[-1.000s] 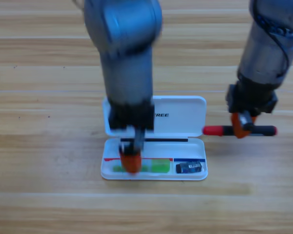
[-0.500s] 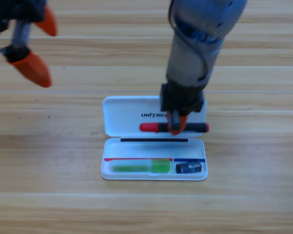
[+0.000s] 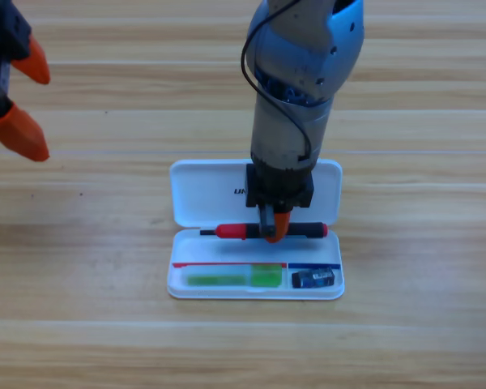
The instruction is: Clean up eraser and pencils
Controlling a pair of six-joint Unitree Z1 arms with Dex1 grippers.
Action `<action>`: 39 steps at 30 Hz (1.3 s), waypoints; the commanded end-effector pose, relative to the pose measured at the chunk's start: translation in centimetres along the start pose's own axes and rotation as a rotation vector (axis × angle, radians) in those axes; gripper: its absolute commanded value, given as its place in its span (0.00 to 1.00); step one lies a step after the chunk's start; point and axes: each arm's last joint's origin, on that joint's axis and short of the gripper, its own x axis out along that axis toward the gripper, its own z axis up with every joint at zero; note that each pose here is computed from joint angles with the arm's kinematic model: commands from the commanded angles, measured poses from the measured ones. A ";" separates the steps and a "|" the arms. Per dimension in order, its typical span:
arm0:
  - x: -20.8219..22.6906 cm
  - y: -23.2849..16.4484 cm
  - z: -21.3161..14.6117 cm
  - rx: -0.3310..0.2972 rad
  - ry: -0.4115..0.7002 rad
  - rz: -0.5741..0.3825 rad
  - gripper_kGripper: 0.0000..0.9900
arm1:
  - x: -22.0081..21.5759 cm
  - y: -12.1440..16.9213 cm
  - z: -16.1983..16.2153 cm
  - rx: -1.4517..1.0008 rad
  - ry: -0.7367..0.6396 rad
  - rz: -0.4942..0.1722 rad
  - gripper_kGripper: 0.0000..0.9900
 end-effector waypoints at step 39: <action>12.1 14.0 1.6 -0.158 -0.295 0.030 0.84 | -21.9 15.2 -15.3 0.096 -0.783 -0.043 0.96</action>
